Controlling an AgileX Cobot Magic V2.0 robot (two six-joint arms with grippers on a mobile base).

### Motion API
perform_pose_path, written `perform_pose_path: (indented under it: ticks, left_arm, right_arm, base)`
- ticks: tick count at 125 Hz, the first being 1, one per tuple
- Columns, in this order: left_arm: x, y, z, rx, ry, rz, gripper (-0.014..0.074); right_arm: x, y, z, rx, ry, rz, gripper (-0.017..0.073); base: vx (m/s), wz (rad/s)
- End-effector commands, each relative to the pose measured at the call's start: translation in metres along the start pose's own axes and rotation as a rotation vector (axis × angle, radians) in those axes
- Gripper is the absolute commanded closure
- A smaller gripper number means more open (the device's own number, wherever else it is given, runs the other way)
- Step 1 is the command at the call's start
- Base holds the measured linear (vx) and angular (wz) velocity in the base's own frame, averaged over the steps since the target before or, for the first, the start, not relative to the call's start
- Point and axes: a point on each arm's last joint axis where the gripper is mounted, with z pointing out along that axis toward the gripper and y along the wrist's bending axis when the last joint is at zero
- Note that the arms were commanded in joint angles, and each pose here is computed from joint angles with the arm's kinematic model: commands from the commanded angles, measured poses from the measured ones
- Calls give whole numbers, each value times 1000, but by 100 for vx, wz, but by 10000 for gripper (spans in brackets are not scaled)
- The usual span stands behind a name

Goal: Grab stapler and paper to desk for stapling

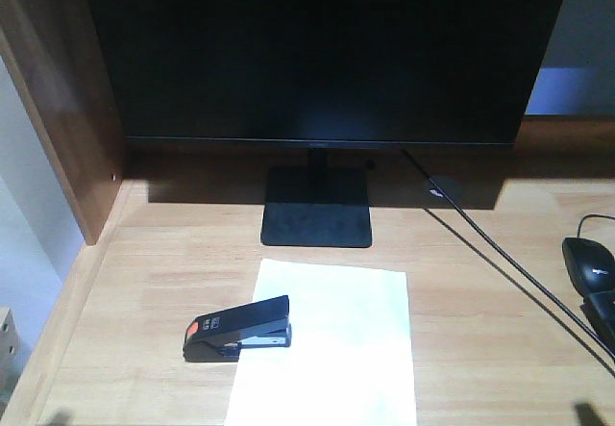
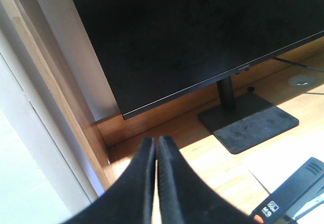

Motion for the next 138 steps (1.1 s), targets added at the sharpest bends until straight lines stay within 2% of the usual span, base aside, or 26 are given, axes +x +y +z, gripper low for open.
perform_pose_path:
  ticks: [1, 18, 27, 55, 75, 95, 101, 104, 110, 122, 138]
  left_arm:
    - [-14, 2, -2, 1, -95, -76, 600]
    - [-17, 2, -2, 2, -129, -168, 600]
    - [-17, 3, -2, -6, -127, -199, 600]
    - [-6, 8, -16, -126, -162, -209, 600]
    - [22, 2, -27, -182, -188, -255, 600]
    - [60, -6, -25, -240, -155, -259, 600]
    - [72, -8, -23, -250, -135, -264, 600]
    - [88, -11, -18, -258, -111, -295, 600]
    - [100, -13, -14, -262, -92, -302, 600]
    - [111, -14, -10, -270, -102, -303, 600]
    - [112, -15, -10, -269, -95, -300, 600]
  right_arm:
    - [-11, 3, 0, -32, -45, -20, 569]
    - [-11, 3, 0, -32, -45, -20, 569]
    - [-11, 3, 0, -32, -45, -20, 569]
    - [-11, 3, 0, -32, -45, -20, 569]
    - [-11, 3, 0, -32, -45, -20, 569]
    - [-11, 3, 0, -32, -45, -20, 569]
    - [-11, 3, 0, -32, -45, -20, 569]
    - [-11, 3, 0, -32, -45, -20, 569]
    - [-11, 3, 0, -32, -45, -20, 569]
    - [-11, 3, 0, -31, -45, -21, 569]
    - [-11, 3, 0, -31, -45, -21, 569]
  base:
    - [0, 0]
    - [0, 0]
    - [0, 0]
    - [0, 0]
    - [0, 0]
    - [0, 0]
    - [0, 0]
    - [0, 0]
    - [0, 0]
    - [0, 0]
    - [0, 0]
